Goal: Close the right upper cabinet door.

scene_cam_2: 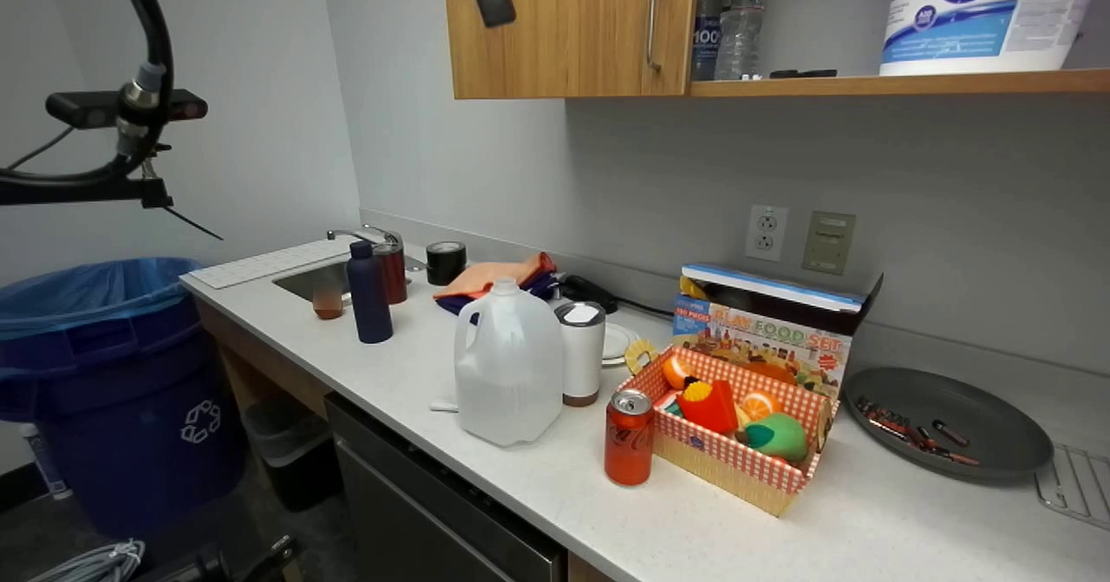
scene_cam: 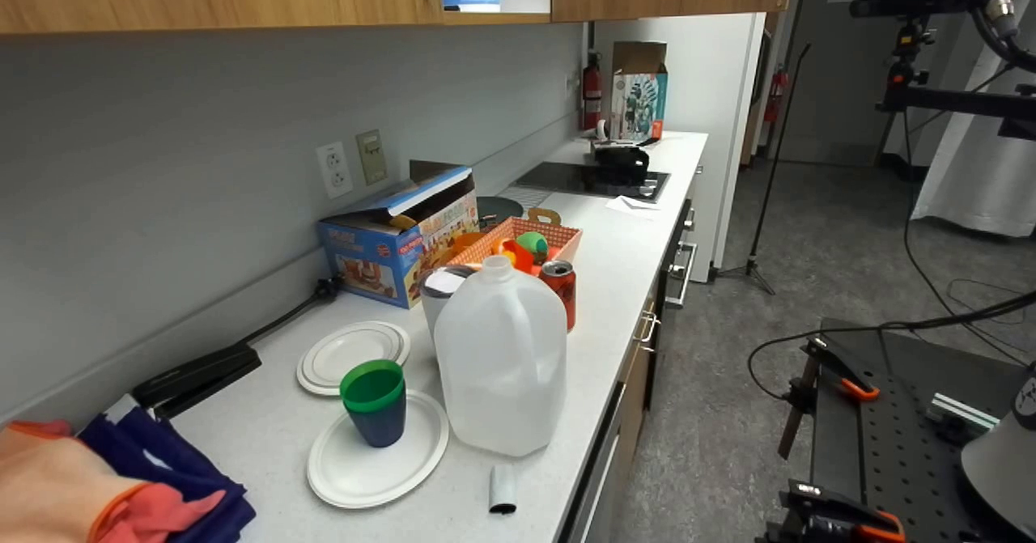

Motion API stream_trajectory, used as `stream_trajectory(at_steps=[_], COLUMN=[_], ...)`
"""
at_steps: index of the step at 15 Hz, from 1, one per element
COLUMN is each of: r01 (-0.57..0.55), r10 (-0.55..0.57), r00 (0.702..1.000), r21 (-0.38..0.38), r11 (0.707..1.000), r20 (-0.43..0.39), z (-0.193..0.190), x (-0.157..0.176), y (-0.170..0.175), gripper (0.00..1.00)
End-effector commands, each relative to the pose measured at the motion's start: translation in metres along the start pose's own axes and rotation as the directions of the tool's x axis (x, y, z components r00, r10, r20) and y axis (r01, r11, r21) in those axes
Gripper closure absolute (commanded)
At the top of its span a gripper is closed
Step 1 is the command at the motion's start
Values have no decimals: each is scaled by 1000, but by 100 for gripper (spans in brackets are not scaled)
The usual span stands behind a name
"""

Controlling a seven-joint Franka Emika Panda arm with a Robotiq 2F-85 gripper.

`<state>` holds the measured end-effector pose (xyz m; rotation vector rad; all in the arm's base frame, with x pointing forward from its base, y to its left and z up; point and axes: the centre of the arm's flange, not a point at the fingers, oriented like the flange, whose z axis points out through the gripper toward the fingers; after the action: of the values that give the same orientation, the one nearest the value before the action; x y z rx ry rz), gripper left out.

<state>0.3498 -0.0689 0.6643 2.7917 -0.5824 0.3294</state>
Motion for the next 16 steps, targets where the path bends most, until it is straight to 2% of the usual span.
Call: stream_trajectory(at_steps=[1, 4, 7, 8, 9, 11, 16], r01=[-55, -113, -167, -200, -151, -175, -181], r10=[52, 107, 161, 191, 146, 171, 176], r00=[996, 986, 975, 965, 974, 969, 969], r21=[-38, -41, -28, -32, -12, -11, -12], r11=[998, 993, 986, 979, 989, 984, 983], r20=[-69, -131, -155, -178, -172, -179, -174], z=[-45, -79, -99, -100, -88, -92, -90], x=[29, 43, 52, 54, 38, 44, 48], y=[25, 49, 74, 82, 69, 80, 80], gripper=[0, 0, 0, 0, 0, 0, 0])
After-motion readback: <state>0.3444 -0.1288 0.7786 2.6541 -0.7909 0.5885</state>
